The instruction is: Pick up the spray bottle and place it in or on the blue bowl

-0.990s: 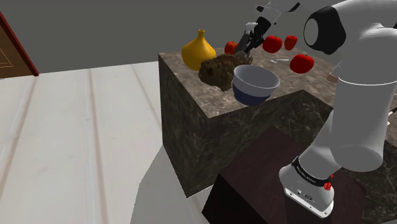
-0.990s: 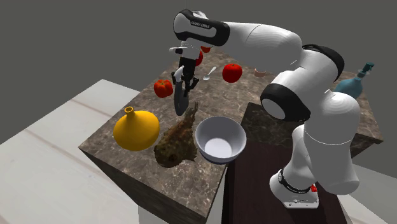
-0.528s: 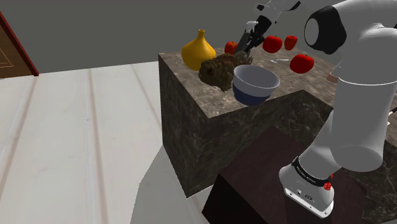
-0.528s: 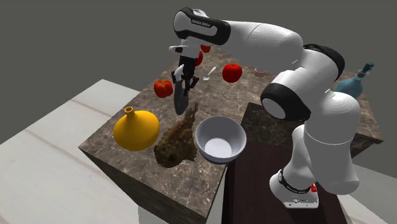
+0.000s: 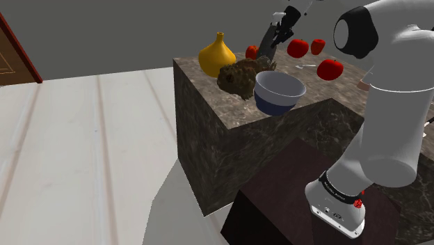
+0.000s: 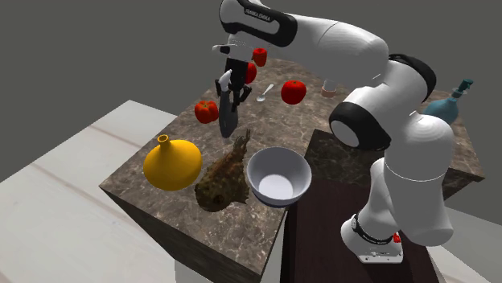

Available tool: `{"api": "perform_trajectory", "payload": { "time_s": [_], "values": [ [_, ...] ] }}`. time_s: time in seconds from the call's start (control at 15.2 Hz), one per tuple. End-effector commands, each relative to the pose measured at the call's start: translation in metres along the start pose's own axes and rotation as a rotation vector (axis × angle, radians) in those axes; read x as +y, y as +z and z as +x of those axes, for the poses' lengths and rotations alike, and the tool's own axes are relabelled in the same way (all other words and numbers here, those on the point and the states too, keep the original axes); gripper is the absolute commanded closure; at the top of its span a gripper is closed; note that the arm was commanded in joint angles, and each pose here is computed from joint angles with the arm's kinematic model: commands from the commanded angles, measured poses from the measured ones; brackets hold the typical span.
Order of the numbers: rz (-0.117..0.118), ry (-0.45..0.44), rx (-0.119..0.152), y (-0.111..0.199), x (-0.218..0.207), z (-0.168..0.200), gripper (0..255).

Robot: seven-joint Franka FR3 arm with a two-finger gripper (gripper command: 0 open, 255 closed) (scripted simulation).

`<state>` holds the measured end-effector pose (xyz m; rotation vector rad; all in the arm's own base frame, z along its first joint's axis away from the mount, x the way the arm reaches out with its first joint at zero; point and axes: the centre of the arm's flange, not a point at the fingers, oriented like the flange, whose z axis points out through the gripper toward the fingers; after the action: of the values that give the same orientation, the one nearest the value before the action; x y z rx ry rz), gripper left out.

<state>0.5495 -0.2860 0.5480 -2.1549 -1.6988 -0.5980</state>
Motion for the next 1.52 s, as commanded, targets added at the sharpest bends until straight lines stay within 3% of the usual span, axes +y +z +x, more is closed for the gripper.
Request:
{"api": "perform_trajectory", "payload": {
  "time_s": [0.0,1.45],
  "values": [
    [0.000,0.000,0.000,-0.008,0.000,0.006,255],
    [0.000,0.000,0.000,-0.108,0.000,0.066,255]
  ]
}}
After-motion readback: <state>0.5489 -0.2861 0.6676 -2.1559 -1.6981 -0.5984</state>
